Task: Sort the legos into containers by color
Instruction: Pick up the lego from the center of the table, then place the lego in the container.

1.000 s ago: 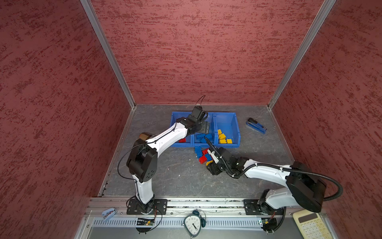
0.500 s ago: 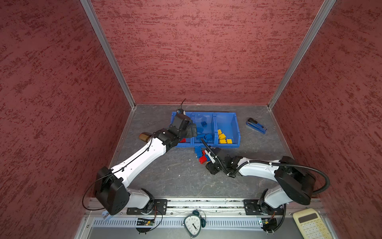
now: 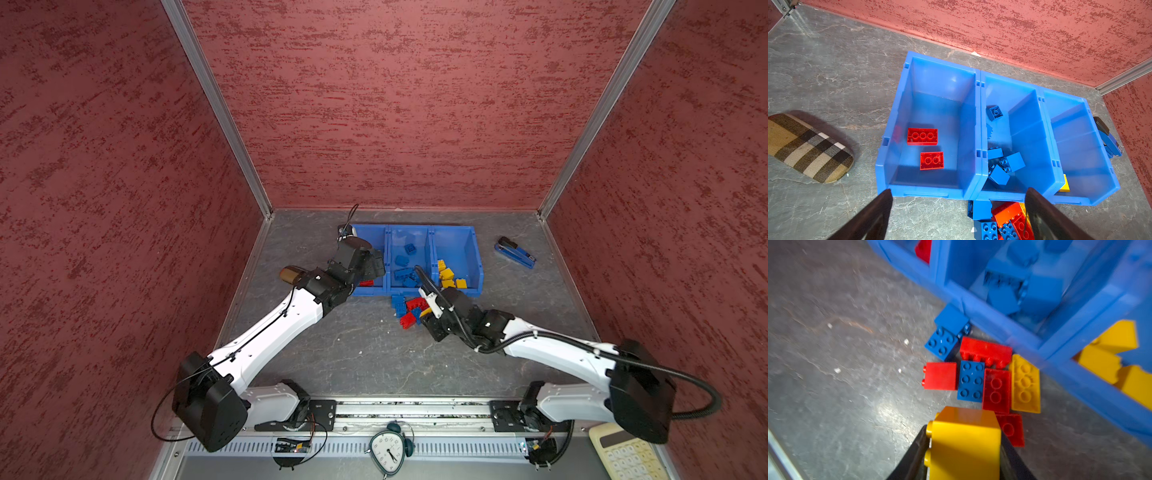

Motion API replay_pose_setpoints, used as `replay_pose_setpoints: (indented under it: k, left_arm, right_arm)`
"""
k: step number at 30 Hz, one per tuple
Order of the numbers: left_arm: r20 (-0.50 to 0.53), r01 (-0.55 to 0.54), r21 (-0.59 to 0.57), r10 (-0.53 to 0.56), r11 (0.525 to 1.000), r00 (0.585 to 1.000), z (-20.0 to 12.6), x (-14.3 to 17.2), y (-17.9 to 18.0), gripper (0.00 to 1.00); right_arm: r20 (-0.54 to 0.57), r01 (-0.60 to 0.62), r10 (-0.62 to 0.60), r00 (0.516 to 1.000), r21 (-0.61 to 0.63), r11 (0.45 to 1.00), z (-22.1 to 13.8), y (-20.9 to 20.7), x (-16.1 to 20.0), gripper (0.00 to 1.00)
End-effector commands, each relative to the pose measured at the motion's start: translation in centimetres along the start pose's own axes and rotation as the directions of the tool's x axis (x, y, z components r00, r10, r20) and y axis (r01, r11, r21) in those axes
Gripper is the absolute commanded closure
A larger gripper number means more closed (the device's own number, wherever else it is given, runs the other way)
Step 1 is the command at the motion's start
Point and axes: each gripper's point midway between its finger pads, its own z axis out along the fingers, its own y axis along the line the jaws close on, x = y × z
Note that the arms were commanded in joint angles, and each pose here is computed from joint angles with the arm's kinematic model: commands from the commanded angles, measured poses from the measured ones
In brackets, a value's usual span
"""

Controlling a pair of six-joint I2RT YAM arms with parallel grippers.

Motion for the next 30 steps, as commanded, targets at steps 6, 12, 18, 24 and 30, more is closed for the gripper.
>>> replay_pose_setpoints:
  k: [6, 12, 18, 24, 30]
  left_arm:
    - [0.044, 0.010, 0.034, -0.011, 0.999, 0.999, -0.3, -0.6, -0.4, 0.01]
    - [0.063, 0.001, 0.037, -0.004, 0.999, 0.998, -0.5, -0.2, -0.2, 0.01]
    - [0.128, 0.002, 0.029, -0.005, 1.000, 0.992, -1.5, 0.0, 0.6, 0.00]
    - [0.115, 0.014, -0.001, -0.014, 1.000, 0.993, -1.7, 0.7, 1.5, 0.01]
    - [0.066, -0.009, -0.037, 0.011, 0.999, 0.998, -0.9, 1.6, 1.7, 0.01]
  right_arm:
    - [0.160, -0.245, 0.216, 0.963, 0.188, 0.951, -0.4, -10.4, -5.9, 0.74]
    - [0.193, -0.381, 0.338, 0.921, 0.271, 0.884, 3.8, -16.0, -6.9, 0.74]
    - [0.214, -0.398, 0.336, 0.917, 0.428, 0.812, 6.3, -19.9, -6.9, 0.72]
    - [0.223, -0.397, 0.332, 0.917, 0.411, 0.821, 6.1, -19.7, -8.1, 0.48]
    - [0.253, -0.388, 0.309, 0.917, 0.391, 0.834, 3.0, -18.9, -8.5, 0.31]
